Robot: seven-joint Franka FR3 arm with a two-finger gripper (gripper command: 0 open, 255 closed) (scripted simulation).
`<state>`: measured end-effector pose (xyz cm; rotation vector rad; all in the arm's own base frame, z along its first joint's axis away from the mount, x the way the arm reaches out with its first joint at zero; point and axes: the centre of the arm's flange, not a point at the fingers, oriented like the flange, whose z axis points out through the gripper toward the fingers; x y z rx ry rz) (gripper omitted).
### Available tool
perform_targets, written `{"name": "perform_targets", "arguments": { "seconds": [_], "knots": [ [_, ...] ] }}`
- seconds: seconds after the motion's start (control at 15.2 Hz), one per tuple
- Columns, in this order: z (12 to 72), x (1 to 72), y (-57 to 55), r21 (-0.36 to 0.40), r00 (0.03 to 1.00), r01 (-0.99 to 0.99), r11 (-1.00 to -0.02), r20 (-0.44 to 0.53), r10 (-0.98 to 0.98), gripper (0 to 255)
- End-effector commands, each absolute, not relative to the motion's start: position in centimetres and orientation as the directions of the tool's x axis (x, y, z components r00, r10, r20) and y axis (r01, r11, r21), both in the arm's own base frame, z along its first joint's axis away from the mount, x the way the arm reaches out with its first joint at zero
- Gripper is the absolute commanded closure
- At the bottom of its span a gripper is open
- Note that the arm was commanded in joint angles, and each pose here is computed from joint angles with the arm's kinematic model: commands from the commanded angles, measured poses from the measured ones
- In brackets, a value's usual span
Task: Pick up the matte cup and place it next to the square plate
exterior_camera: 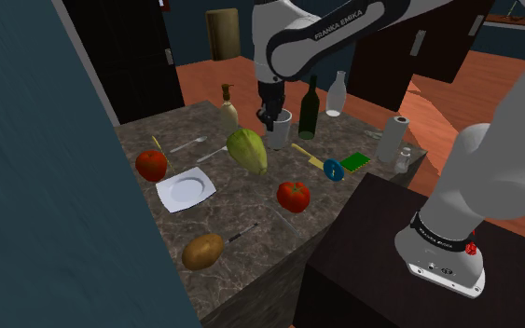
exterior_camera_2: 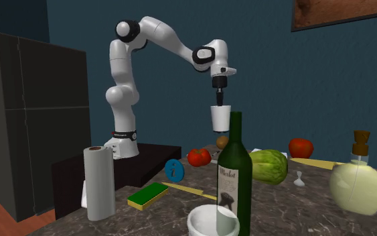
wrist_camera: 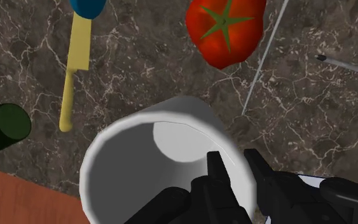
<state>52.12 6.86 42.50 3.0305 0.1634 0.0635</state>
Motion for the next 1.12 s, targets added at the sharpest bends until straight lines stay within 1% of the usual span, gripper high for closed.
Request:
{"name": "perform_targets", "arguments": {
  "seconds": [0.0,0.73,1.06],
  "knots": [
    [42.6,52.4,9.6,0.108,0.993,0.103,-0.989,0.037,0.108,255],
    [42.6,54.9,24.0,0.108,0.993,0.103,-0.989,0.037,0.108,255],
    [40.0,54.9,24.0,0.108,0.993,0.103,-0.989,0.037,0.108,255]
  ]
}}
